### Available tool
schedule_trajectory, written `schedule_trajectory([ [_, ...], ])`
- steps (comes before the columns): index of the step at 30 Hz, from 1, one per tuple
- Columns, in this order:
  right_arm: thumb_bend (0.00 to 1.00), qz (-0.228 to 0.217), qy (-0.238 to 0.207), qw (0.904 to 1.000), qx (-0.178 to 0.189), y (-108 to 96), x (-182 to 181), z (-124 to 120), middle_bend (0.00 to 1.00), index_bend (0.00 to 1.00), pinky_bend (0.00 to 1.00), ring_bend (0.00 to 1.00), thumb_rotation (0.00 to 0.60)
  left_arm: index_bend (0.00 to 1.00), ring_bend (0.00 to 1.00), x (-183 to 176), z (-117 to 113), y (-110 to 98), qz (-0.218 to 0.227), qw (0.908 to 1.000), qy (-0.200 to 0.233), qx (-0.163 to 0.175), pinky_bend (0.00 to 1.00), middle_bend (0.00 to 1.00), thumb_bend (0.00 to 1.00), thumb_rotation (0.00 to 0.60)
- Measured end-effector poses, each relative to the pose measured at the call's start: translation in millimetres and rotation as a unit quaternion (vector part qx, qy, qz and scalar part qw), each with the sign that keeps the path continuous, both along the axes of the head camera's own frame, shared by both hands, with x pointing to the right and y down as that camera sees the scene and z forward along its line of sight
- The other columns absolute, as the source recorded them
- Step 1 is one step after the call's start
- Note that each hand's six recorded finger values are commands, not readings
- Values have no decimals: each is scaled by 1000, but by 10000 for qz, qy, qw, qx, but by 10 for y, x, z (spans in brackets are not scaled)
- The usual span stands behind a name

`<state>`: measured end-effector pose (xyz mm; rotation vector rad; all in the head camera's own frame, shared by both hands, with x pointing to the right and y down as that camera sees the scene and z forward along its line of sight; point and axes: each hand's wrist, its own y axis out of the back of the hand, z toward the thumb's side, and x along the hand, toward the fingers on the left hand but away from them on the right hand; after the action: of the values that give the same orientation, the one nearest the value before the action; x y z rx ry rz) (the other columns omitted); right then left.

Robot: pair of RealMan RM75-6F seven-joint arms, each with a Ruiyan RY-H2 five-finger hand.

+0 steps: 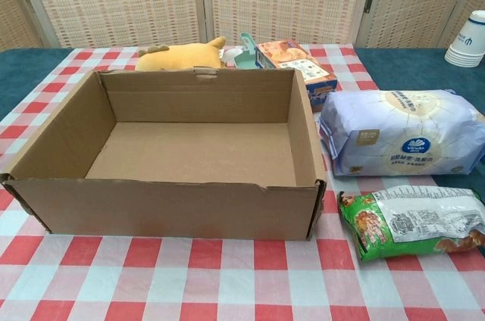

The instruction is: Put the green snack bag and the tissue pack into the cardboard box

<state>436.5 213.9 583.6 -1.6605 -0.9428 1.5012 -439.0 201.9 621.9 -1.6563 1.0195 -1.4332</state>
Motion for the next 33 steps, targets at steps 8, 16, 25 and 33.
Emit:
schedule_trajectory([
  [8,0,12,-40,10000,-68,26,-22,34,12,143,34,0,600,84,0,8,-15,2,25,10000,37,14,216,4,187,600],
  [16,0,-20,-114,9999,78,-44,-79,-51,12,143,34,0,600,84,0,0,-12,0,26,10000,34,5,215,5,187,600],
  [25,0,-51,-207,9998,-2,-62,-124,-2,12,139,34,0,600,84,0,-7,10,40,36,10000,-34,-64,216,5,186,600],
  [33,0,-222,-309,9993,-69,-80,-256,43,12,139,34,0,600,84,0,-4,-8,40,27,10000,-32,-18,209,5,187,600],
])
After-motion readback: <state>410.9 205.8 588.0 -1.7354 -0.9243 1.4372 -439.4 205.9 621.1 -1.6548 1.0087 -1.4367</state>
